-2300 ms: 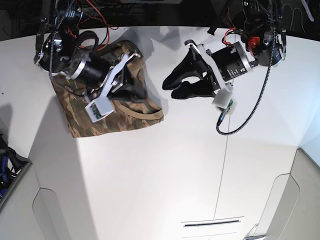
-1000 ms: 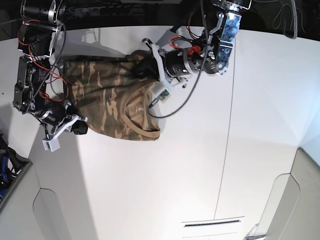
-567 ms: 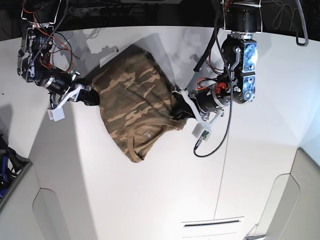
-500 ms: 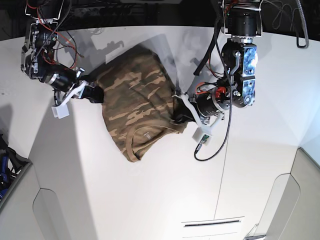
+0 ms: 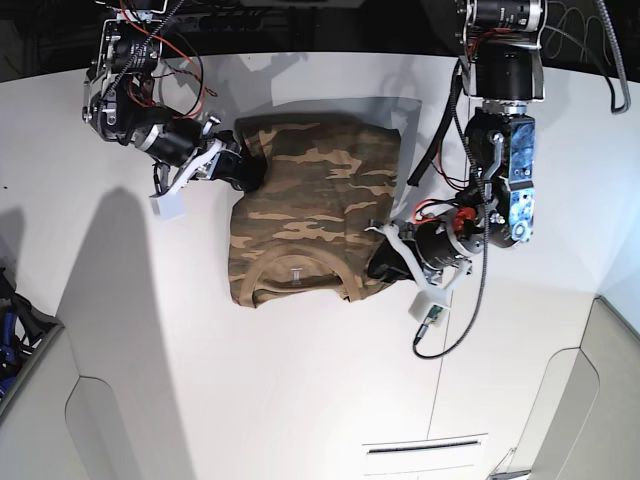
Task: Fold the T-shirt properly
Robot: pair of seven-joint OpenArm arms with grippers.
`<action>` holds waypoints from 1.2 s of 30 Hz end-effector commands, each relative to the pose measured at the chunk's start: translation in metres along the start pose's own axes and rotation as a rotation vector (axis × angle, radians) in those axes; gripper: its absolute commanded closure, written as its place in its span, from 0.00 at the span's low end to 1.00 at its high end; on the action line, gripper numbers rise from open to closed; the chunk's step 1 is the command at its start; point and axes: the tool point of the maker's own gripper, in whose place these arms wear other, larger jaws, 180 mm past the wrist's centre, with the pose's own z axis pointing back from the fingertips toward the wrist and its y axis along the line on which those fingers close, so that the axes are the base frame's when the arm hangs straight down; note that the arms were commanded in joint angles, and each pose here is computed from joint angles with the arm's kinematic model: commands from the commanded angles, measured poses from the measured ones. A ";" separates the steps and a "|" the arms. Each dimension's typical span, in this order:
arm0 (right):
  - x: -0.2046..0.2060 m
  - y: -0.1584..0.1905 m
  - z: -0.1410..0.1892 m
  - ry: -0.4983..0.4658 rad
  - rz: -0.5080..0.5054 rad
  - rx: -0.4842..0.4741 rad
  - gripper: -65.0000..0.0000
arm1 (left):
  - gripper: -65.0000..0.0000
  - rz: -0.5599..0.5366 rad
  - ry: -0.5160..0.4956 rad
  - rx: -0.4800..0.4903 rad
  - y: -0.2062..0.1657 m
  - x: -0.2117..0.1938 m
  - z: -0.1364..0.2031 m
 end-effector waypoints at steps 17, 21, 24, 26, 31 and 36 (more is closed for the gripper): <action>0.023 -0.018 0.121 0.198 0.448 -0.222 1.00 | 0.85 -0.044 0.061 0.147 -0.013 -0.069 0.138; -0.010 -0.029 0.143 0.321 0.411 -0.237 1.00 | 0.85 -0.038 0.179 0.214 -0.021 -0.110 0.181; -0.044 -0.032 0.156 0.403 0.354 -0.232 1.00 | 0.85 -0.051 0.331 0.246 -0.023 -0.154 0.214; -0.070 -0.032 0.165 0.458 0.310 -0.228 1.00 | 0.85 -0.038 0.436 0.224 -0.032 -0.185 0.235; -0.129 -0.017 0.187 0.551 0.162 -0.178 1.00 | 0.85 0.016 0.674 0.129 -0.063 -0.248 0.281; -0.181 -0.010 0.211 0.657 0.037 -0.175 1.00 | 0.85 0.099 0.809 0.041 -0.082 -0.302 0.301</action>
